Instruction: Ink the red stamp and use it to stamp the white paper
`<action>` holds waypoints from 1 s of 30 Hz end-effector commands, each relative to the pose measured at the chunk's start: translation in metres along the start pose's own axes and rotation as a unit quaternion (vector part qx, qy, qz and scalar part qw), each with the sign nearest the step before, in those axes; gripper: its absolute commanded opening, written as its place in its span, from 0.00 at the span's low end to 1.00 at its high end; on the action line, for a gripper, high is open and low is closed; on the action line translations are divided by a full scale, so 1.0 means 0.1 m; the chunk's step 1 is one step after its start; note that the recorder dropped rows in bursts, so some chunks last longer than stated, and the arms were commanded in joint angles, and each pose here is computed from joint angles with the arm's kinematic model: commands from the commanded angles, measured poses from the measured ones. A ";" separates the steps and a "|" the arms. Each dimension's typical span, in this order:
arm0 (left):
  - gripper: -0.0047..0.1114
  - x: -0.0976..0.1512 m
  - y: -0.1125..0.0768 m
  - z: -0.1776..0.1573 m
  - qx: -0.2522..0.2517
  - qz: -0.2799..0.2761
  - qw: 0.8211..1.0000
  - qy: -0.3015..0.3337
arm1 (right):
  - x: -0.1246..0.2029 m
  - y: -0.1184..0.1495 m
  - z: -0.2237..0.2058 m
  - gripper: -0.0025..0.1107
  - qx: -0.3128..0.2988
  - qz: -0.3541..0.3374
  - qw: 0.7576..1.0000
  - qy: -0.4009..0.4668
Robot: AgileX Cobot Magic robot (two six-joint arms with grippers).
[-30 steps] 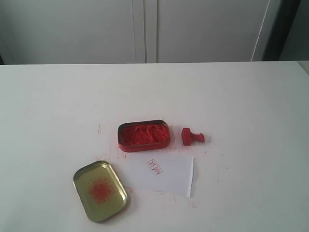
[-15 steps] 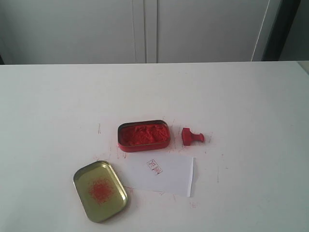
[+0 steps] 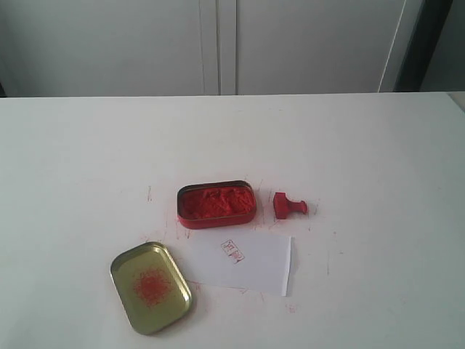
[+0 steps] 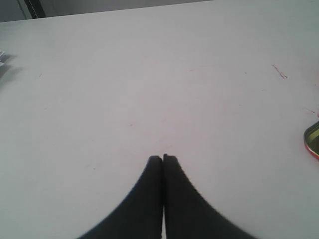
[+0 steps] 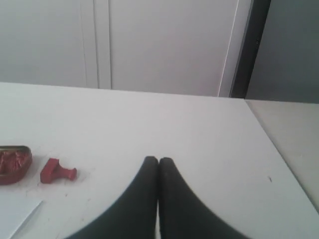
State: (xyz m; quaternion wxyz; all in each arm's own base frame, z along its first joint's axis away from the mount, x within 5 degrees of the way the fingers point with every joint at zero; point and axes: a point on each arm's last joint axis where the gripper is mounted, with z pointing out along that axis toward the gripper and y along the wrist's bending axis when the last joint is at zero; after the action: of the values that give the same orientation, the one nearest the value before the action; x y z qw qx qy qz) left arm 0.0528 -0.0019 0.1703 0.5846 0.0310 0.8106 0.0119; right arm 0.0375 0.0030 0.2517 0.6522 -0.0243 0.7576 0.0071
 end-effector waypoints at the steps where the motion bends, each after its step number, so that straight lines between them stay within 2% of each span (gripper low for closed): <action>1: 0.04 0.01 0.00 0.00 0.002 -0.004 1.000 0.001 | 0.19 0.00 0.08 0.02 0.002 -0.003 1.000 0.026; 6: 0.04 0.01 0.00 0.00 0.002 -0.004 1.000 0.001 | 0.28 0.00 0.14 0.02 0.004 -0.002 1.000 0.016; 18: 0.04 0.01 0.00 0.00 0.002 -0.004 1.000 0.001 | 0.67 0.00 0.25 0.02 0.003 -0.002 0.998 0.065; 30: 0.04 0.01 0.00 0.00 0.002 -0.004 1.000 0.001 | 0.67 0.03 0.26 0.02 -0.019 -0.007 0.998 0.056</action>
State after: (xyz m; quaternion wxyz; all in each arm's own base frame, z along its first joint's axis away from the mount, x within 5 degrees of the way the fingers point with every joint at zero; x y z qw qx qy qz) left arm 0.0528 -0.0019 0.1703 0.5846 0.0310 0.8106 0.0119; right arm 0.0529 0.0048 0.1824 0.6033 -0.0365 0.7965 0.0190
